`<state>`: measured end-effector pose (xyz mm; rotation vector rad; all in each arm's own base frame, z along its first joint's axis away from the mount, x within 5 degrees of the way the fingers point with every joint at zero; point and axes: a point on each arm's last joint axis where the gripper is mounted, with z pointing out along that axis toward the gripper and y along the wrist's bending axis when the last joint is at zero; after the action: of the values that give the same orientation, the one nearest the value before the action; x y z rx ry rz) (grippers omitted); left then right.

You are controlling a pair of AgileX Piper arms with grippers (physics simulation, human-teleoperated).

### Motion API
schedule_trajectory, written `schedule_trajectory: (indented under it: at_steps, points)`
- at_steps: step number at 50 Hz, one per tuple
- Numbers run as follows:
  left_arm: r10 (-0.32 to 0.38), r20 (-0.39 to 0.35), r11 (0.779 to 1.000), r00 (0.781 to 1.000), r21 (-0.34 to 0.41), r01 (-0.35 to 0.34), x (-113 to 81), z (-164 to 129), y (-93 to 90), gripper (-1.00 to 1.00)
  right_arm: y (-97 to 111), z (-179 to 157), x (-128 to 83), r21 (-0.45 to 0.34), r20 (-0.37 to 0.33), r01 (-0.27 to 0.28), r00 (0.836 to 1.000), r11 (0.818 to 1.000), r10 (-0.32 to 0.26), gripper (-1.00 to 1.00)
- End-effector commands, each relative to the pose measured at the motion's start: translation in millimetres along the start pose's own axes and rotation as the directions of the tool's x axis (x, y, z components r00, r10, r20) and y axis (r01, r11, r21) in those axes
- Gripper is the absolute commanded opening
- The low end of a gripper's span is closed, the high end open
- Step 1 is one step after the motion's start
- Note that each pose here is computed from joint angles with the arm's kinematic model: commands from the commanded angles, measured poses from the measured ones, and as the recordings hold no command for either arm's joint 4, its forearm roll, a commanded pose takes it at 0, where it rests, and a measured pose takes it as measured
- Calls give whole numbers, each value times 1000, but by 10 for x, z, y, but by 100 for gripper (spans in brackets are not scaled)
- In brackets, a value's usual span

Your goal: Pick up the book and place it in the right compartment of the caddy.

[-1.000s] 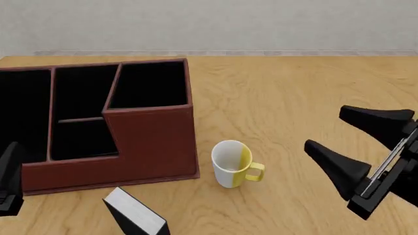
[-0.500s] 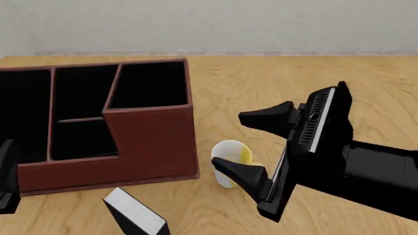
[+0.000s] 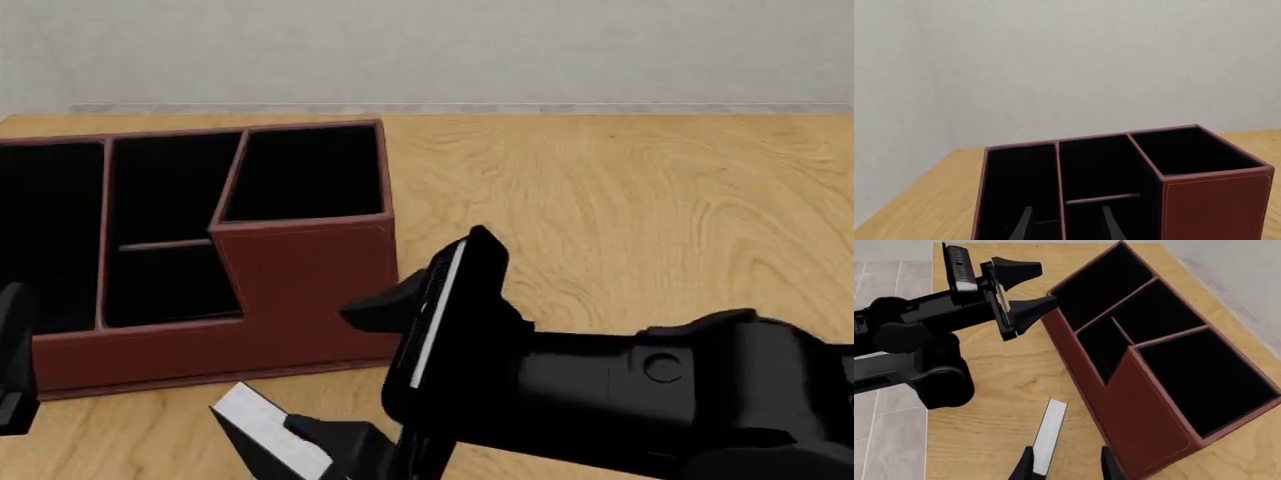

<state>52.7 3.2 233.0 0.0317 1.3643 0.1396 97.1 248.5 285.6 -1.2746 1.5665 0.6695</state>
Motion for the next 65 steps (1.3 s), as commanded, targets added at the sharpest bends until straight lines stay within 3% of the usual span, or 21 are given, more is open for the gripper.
schedule_trajectory:
  at_steps: [1, 6, 15, 65]
  points:
    - [3, 5, 1000, 1000, -4, -3, -3, 0, 2, 100, 193, 204, -13, -66, -28, -25, 999, 997, 23, 100]
    - [3, 6, 1000, 1000, -3, -3, 8, 0, 1, 100, 279, 260, -17, -92, -43, -59, 998, 994, 56, 100]
    - [5, 8, 1000, 1000, -4, -5, 1, 0, 1, 100, 333, 355, 45, -105, -72, -63, 996, 992, 56, 100]
    - [1, 6, 1000, 1000, -9, -1, 35, 0, 1, 100, 360, 563, 418, -84, -147, -152, 979, 985, 138, 100]
